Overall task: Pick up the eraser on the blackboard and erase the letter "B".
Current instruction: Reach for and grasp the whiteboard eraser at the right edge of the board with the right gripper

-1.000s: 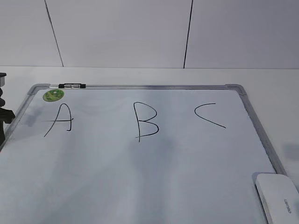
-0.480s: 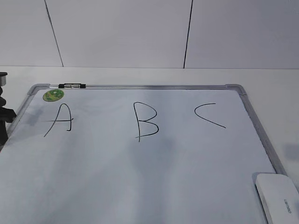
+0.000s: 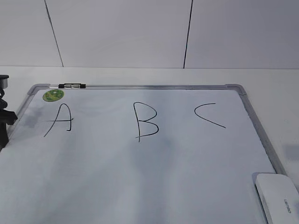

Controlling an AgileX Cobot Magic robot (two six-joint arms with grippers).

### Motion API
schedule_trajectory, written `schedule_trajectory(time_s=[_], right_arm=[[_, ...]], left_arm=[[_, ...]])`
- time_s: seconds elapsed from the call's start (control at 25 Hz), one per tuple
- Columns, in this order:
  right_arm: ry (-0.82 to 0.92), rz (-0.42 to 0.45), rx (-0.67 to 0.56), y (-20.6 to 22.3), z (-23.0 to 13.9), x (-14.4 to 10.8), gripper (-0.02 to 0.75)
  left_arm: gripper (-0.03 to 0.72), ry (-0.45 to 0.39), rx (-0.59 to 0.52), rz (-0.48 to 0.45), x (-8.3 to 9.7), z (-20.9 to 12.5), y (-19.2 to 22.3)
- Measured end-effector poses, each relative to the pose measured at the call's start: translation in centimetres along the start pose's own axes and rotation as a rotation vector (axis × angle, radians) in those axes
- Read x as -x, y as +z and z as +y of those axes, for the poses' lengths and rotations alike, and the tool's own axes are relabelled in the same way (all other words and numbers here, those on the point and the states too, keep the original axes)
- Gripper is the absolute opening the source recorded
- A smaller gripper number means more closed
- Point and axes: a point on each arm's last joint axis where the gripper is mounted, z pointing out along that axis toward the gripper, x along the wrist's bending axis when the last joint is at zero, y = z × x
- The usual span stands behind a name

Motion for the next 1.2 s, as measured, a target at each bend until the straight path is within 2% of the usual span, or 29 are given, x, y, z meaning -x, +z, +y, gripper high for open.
schedule_trajectory(time_s=[0.2,0.6,0.96,1.2], right_arm=[[0.0,0.0,0.0,0.0,0.0,0.0,0.522],[0.0,0.0,0.0,0.0,0.0,0.0,0.522],[0.025,0.01,-0.003,0.02,0.02,-0.09,0.525],[0.124,0.016,-0.079,0.86,0.77,-0.19,0.662]], left_arm=[[0.228,-0.001,-0.006,-0.002,-0.01,0.12,0.12],[0.034,-0.011,-0.009,-0.008,0.05,0.13,0.08],[0.022,-0.026,-0.008,-0.012,0.07,0.13,0.08],[0.021,-0.026,-0.008,-0.012,0.07,0.13,0.08]])
